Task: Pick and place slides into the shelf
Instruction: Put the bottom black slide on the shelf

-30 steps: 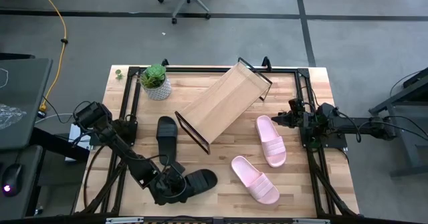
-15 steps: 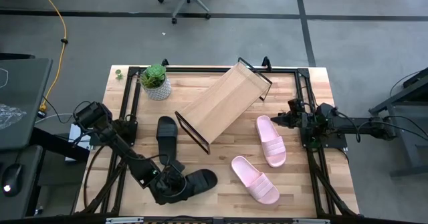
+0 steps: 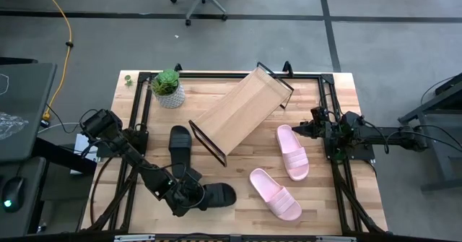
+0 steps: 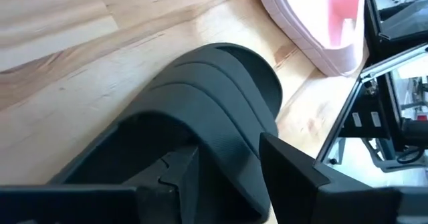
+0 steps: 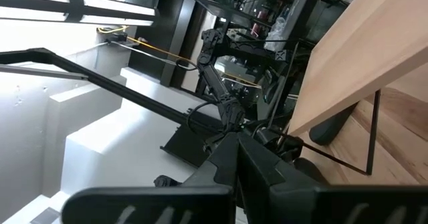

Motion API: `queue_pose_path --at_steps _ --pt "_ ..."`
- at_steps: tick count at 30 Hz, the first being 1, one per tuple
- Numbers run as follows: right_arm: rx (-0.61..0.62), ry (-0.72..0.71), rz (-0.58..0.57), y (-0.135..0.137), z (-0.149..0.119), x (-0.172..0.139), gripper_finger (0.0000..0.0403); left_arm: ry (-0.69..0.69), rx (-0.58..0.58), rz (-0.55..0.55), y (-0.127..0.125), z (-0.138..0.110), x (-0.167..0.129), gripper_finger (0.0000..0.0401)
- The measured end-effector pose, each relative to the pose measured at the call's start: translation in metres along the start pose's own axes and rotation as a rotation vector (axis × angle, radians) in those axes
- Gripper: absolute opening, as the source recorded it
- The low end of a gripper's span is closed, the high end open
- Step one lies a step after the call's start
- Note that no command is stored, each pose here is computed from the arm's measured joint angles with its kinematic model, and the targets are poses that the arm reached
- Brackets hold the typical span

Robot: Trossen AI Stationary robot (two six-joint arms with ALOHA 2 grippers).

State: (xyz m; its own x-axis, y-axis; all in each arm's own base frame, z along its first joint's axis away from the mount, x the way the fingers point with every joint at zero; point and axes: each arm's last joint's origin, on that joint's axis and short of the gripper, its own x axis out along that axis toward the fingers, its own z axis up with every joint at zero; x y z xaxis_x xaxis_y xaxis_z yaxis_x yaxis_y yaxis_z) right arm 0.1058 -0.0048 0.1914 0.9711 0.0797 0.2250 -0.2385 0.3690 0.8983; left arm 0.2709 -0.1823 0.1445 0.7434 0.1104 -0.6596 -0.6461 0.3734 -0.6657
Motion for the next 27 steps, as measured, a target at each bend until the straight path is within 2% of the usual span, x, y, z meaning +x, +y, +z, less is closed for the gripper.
queue_pose_path --at_steps 15,19,24,27 --pt "-0.009 -0.004 -0.002 -0.0001 0.0001 0.0000 0.0000 -0.002 0.026 0.038 0.0042 0.0000 -0.0003 0.0134" --pt "-0.008 -0.006 -0.003 -0.0002 0.0002 0.0000 0.0000 -0.002 0.027 0.037 0.0041 0.0000 -0.0003 0.0098" --pt "-0.007 -0.004 -0.009 -0.0007 0.0000 0.0000 0.0000 -0.001 0.039 0.036 0.0040 0.0000 -0.0003 0.0022" --pt "-0.007 -0.004 -0.010 -0.0008 -0.0001 0.0000 0.0000 -0.001 0.048 0.032 0.0036 -0.0001 -0.0003 0.0010"
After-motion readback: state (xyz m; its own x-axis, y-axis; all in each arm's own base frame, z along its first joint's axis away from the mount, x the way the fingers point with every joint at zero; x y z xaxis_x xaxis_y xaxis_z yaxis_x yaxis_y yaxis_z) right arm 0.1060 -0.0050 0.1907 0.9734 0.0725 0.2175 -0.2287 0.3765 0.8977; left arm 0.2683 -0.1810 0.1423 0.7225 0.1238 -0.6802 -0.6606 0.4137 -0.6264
